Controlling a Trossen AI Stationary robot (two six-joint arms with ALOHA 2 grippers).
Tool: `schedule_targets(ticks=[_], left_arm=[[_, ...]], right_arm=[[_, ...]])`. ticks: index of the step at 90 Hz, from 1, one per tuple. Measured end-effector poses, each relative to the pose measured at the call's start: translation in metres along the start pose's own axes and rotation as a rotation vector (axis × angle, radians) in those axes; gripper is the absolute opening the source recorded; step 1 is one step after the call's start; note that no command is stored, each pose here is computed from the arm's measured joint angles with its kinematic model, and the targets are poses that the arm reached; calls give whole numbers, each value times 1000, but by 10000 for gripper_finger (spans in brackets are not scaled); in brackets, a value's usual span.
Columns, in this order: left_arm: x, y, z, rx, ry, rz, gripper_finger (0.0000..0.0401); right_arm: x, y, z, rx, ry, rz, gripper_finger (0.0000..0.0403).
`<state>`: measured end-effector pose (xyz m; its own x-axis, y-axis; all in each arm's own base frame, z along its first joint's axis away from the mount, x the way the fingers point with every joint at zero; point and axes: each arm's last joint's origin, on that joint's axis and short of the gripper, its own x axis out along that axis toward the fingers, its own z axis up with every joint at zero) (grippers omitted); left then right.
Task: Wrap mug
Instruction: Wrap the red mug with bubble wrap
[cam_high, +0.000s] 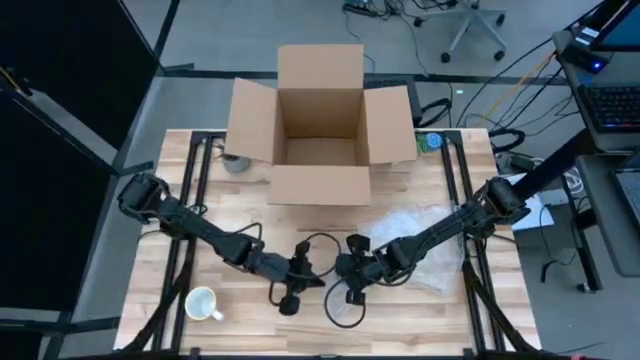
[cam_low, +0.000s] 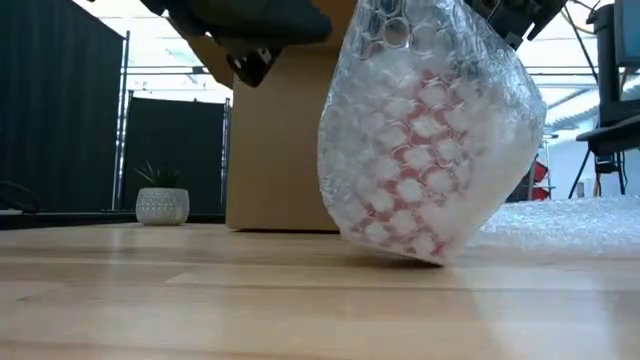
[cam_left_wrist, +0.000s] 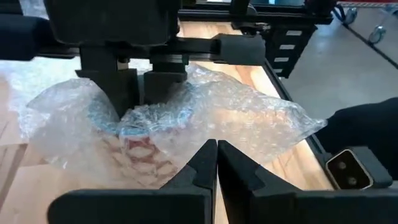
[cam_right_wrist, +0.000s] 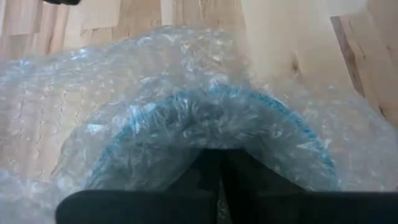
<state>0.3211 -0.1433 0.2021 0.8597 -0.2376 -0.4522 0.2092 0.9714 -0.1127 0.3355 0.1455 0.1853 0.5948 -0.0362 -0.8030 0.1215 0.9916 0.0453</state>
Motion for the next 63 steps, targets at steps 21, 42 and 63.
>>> schedule_targets(ticks=[21, 42, 63], left_arm=[[0, 2, 0, 1, 0, 4, 0], [0, 1, 1, 97, 0, -10, 0], [0, 1, 3, 102, -3, -11, 0]], right_arm=[[0, 0, 0, 2, 0, 0, 0], [0, 0, 0, -1, 0, 0, 0], [0, 0, 0, -5, 1, 2, 0]])
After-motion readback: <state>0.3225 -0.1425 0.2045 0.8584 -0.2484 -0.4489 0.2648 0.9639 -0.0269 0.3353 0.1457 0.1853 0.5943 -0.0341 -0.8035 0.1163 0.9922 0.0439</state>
